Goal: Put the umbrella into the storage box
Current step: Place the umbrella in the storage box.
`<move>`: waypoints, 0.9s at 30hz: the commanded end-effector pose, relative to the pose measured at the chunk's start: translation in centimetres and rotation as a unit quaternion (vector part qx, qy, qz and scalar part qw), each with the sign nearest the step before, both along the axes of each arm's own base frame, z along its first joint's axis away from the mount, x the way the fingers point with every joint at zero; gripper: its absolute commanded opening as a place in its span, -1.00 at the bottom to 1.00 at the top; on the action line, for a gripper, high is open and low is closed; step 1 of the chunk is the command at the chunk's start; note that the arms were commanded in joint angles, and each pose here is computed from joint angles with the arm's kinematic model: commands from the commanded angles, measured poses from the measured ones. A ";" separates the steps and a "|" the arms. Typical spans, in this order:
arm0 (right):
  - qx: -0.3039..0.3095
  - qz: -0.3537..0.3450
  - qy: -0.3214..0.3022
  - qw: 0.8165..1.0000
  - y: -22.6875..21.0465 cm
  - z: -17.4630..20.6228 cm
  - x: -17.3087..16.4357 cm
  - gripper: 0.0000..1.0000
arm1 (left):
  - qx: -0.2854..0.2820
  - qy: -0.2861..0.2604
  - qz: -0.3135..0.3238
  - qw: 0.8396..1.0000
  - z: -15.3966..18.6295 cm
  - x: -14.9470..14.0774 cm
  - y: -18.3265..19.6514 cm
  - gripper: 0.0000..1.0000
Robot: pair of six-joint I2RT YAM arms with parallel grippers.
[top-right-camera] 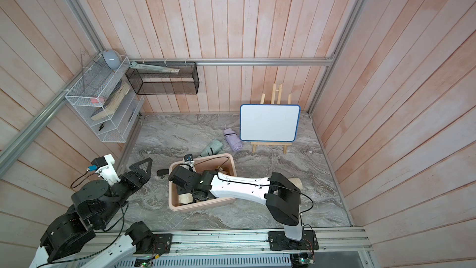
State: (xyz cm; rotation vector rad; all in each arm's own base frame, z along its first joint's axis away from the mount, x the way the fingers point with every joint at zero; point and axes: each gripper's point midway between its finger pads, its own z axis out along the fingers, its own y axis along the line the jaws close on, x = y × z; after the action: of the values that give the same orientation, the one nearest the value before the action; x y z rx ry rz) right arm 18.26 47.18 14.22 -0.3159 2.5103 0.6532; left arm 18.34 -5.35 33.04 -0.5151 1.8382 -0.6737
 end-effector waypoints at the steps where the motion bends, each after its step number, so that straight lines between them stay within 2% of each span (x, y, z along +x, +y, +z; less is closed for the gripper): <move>1: 0.010 -0.003 0.000 1.000 0.7 0.8 0.1 -0.46 | -0.005 0.004 -0.001 1.000 0.2 -0.6 0.4 0.95; 10: -0.016 0.030 0.000 0.999 1.5 -2.2 -0.1 -0.31 | -0.016 0.007 -0.007 1.000 -0.2 -0.6 0.0 0.96; 15: 0.003 0.032 0.009 0.999 2.2 -3.0 0.1 -0.16 | -0.029 0.012 -0.012 0.999 -0.4 -0.6 -0.4 0.96; 22: 0.015 0.031 -0.004 0.999 2.3 -1.7 0.5 0.53 | -0.036 0.013 -0.027 0.999 -0.3 -0.3 -1.2 0.96; 27: 0.040 0.022 -0.013 0.999 1.3 1.1 0.4 0.73 | -0.028 0.008 -0.041 0.999 0.3 -0.1 -1.8 0.96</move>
State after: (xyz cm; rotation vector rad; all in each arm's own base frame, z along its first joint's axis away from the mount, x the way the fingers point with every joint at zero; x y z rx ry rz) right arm 18.55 48.45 11.47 -0.3890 2.5216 0.6690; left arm 18.02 -6.49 32.28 -0.5228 1.8836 -0.7502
